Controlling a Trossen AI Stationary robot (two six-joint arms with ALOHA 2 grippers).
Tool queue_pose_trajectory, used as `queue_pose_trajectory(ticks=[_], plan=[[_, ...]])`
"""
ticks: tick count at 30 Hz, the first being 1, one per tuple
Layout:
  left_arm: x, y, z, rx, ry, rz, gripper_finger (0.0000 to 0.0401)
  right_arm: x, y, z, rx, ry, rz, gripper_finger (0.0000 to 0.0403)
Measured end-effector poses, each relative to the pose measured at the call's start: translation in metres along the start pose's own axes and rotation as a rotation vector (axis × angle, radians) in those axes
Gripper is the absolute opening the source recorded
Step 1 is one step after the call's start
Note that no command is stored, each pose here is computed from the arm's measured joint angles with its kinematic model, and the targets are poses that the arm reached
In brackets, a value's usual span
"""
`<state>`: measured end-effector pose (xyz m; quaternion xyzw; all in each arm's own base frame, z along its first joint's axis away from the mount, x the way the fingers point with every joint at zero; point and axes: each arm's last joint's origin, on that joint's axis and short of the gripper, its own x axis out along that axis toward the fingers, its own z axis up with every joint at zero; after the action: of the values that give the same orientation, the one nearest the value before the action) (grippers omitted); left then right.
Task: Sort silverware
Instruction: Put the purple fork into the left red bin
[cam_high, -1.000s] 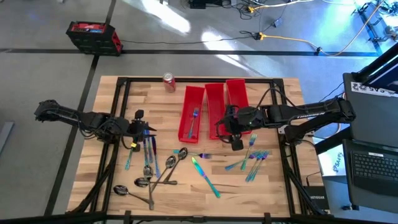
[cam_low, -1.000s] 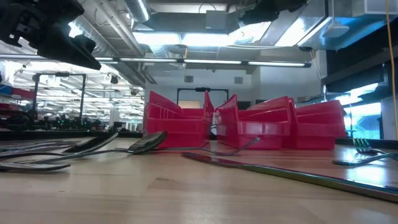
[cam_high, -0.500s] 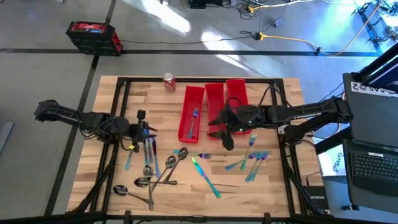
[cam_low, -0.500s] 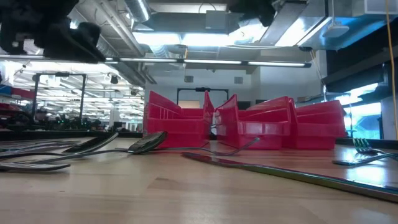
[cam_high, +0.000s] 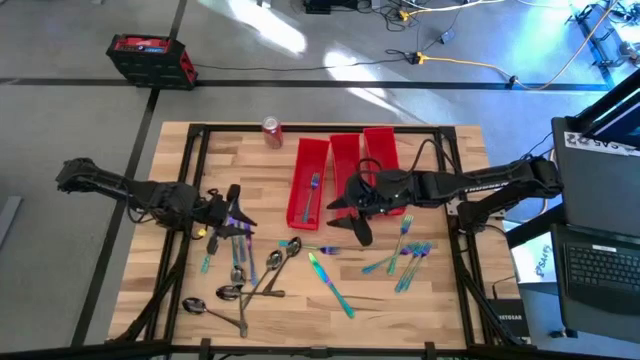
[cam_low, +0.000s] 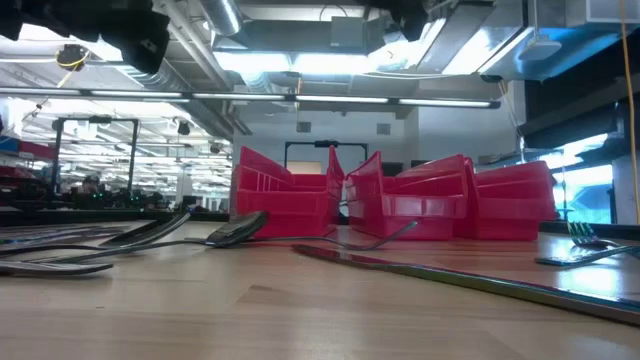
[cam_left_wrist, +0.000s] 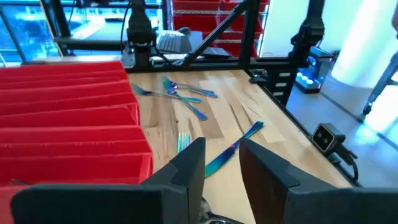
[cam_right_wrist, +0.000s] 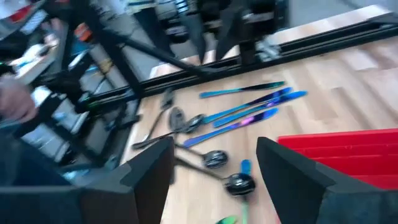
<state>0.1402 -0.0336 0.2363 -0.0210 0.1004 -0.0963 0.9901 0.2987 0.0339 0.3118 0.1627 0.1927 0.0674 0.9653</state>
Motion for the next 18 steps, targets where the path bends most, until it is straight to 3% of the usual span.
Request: queue_pose_trajectory(ticks=[5,10,14,18], plan=[[0.0,0.0,0.006,-0.007,-0.066,-0.007,0.0086,0.001,0.001,-0.002,0.083,0.029,0.056,0.0216],[-0.001,-0.002,0.014,-0.008,-0.146,-0.046,0.0086,0.007,0.004,-0.003,0.076,0.034,0.13,0.0216],[-0.001,-0.007,0.018,-0.028,-0.183,-0.099,0.0083,0.014,0.023,-0.013,0.098,0.084,0.21,0.0208],[0.006,-0.016,0.018,-0.023,-0.19,-0.144,0.0065,0.019,0.045,-0.026,0.036,0.125,0.265,0.0179]])
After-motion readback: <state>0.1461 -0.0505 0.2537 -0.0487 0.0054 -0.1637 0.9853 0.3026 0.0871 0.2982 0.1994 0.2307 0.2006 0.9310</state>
